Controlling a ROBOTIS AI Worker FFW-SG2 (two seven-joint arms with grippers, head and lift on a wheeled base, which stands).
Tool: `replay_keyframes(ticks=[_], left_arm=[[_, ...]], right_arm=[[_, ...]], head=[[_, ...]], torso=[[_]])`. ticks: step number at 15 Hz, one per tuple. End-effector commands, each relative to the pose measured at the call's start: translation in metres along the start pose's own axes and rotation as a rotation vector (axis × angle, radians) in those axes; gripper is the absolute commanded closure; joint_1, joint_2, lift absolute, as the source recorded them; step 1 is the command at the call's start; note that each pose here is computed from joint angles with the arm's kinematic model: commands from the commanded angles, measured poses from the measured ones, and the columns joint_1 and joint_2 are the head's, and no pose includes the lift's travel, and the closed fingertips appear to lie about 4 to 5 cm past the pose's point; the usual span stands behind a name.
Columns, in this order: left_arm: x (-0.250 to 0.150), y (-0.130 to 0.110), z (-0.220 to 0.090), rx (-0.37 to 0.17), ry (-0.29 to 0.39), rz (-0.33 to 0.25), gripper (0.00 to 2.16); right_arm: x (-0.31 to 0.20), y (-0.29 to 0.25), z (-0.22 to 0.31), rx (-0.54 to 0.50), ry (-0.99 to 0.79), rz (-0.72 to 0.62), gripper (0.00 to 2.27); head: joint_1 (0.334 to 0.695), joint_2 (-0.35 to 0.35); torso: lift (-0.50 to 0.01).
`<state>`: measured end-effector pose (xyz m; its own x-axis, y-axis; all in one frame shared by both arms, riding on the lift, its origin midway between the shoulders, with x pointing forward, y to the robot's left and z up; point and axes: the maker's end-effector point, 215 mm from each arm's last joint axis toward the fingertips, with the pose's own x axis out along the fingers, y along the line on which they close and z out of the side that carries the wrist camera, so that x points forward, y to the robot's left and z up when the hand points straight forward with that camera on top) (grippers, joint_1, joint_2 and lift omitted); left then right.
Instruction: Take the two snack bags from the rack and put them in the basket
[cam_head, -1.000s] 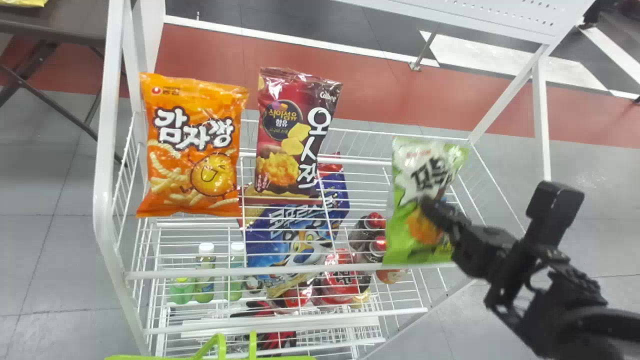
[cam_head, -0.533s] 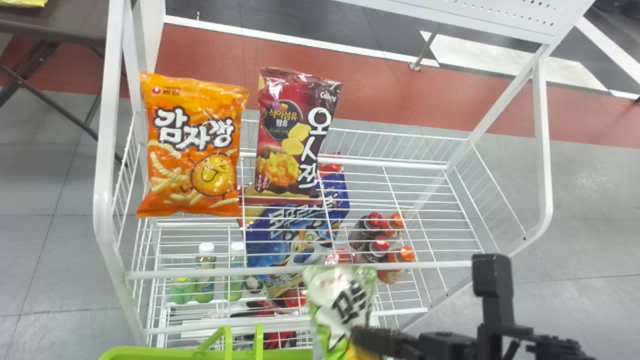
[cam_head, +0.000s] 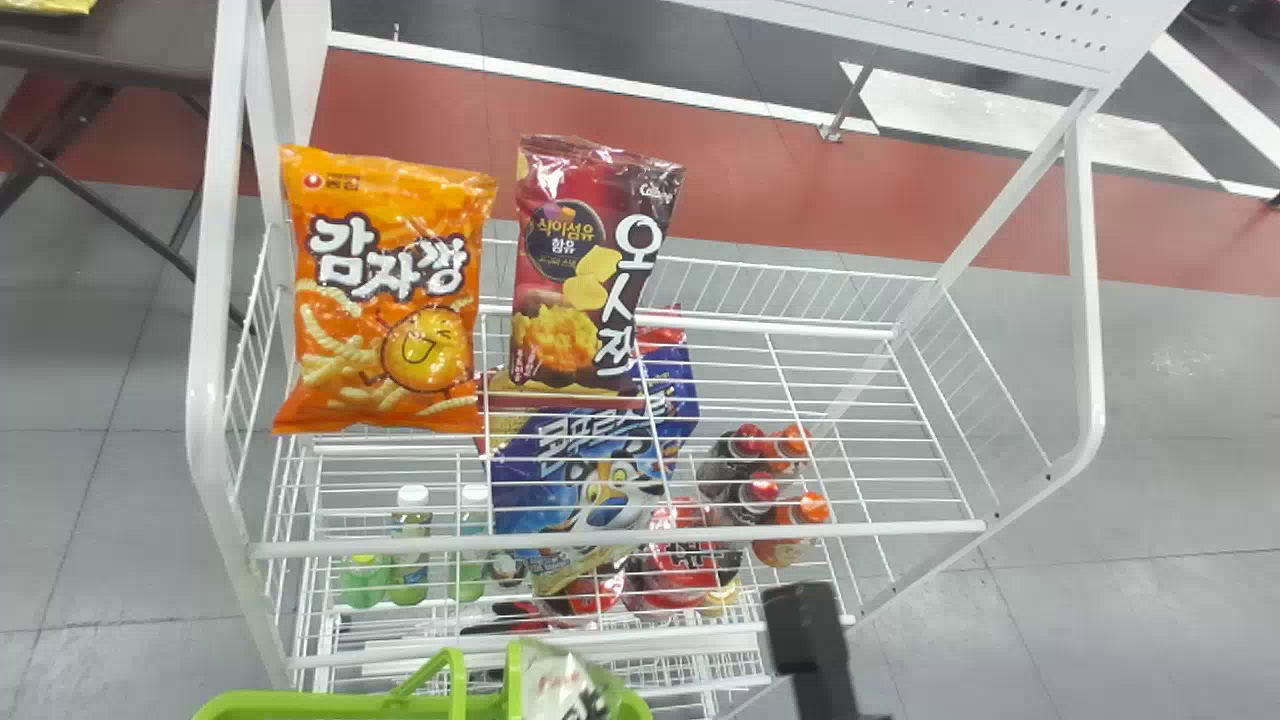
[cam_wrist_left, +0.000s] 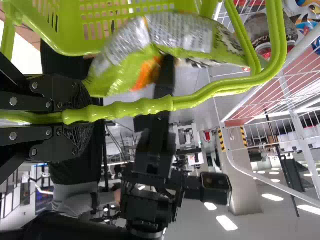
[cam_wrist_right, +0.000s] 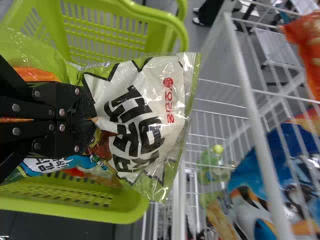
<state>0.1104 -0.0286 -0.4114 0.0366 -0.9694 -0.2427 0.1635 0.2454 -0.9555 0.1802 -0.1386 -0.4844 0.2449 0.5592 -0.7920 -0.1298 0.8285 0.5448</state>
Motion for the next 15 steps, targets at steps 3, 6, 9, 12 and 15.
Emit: replay_keyframes(ticks=[3,6,9,12,15], left_arm=[[0.0,0.0,0.0,0.001,-0.001,-0.001,1.57],[-0.001,-0.001,0.0,0.0,-0.001,-0.006,1.57],[0.0,-0.003,-0.001,0.0,0.0,-0.012,1.57],[0.001,-0.004,-0.002,0.001,0.0,-0.015,1.57],[0.001,-0.005,-0.003,0.003,0.002,-0.012,1.57]], right_arm=[[0.031,0.012,-0.045,-0.028,0.134,0.005,2.25],[0.036,-0.005,-0.064,-0.015,0.186,-0.026,1.91],[0.023,-0.024,-0.049,0.015,0.141,-0.049,0.0],[0.014,-0.033,-0.011,0.009,0.019,-0.036,0.05],[-0.006,-0.015,0.035,-0.009,-0.143,0.068,0.05]], head=[[0.695,-0.35],[0.695,-0.35],[0.695,-0.35],[0.695,-0.35],[0.695,-0.35]], torso=[[-0.01],[-0.01],[-0.01],[-0.01],[-0.01]])
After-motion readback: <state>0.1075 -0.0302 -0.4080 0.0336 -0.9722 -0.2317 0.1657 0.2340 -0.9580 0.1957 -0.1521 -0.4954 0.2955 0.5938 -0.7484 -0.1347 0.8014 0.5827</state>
